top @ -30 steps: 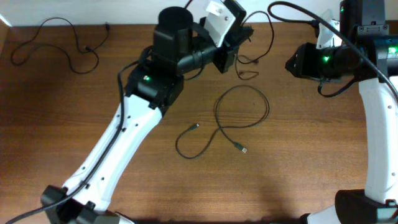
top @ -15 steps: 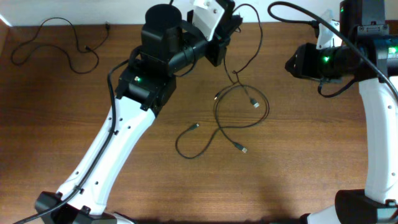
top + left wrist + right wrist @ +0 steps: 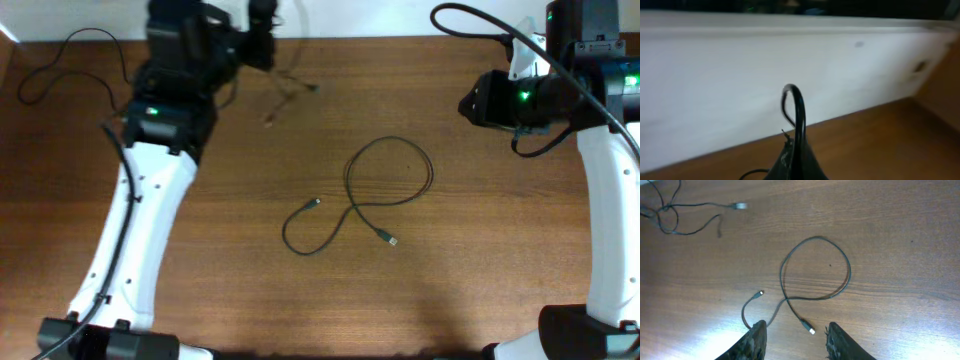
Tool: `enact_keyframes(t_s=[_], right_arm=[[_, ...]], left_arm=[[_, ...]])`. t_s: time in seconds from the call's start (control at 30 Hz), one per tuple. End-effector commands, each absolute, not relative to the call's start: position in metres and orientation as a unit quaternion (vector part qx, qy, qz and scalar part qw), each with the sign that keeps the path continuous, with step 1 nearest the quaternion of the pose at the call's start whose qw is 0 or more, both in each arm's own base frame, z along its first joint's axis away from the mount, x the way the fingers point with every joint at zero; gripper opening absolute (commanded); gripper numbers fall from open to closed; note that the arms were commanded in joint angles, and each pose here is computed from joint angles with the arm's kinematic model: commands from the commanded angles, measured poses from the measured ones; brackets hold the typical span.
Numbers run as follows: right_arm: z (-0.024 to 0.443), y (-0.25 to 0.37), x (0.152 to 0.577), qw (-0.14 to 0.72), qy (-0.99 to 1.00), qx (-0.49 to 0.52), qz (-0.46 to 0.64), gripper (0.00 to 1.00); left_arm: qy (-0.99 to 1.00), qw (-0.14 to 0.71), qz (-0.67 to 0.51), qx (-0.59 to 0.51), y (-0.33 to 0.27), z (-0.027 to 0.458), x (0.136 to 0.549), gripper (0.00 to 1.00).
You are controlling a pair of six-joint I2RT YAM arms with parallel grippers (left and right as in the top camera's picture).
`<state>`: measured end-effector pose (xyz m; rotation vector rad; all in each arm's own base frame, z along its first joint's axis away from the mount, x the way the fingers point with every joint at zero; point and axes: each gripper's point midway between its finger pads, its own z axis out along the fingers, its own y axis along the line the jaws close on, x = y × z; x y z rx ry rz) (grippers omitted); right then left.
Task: Untangle cables
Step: 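Lift the left gripper up, drawing the cable loop off the pile, then carry the held black cable with the left gripper to the table's left edge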
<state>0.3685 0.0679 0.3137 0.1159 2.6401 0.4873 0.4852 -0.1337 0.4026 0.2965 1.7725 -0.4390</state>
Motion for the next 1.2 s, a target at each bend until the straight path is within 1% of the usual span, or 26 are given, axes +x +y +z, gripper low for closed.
enact_keyframes(t_s=[0.0,0.2,0.43,0.5,0.53,0.63,0.93,1.17], right_arm=[[0.311,0.068,0.369,0.222,0.958,0.044,0.176,0.39],[0.311,0.068,0.369,0.222,0.958,0.044,0.176,0.39],[0.311,0.068,0.369,0.221,0.958,0.044,0.176,0.39],[0.311,0.068,0.369,0.222,0.958,0.044,0.176,0.39],[0.312,0.068,0.369,0.223,0.958,0.044,0.177,0.39],[0.312,0.068,0.370,0.224,0.958,0.044,0.177,0.40],[0.312,0.068,0.370,0.224,0.957,0.044,0.177,0.39],[0.312,0.068,0.370,0.225,0.957,0.044,0.177,0.40]], left_arm=[[0.781,0.601,-0.155,0.076,-0.080,0.403,0.492,0.00],[0.808,0.577,-0.120,0.021,-0.018,0.378,0.501,0.00],[0.820,0.564,-0.089,-0.031,0.042,0.360,0.505,0.00],[0.827,0.553,-0.097,-0.036,0.050,0.350,0.507,0.00],[0.831,0.541,-0.127,-0.025,0.048,0.340,0.508,0.00],[0.833,0.531,-0.151,-0.018,0.049,0.331,0.510,0.00],[0.858,0.488,-0.139,-0.077,0.102,0.282,0.514,0.00],[0.866,0.466,-0.116,-0.138,0.164,0.249,0.508,0.00]])
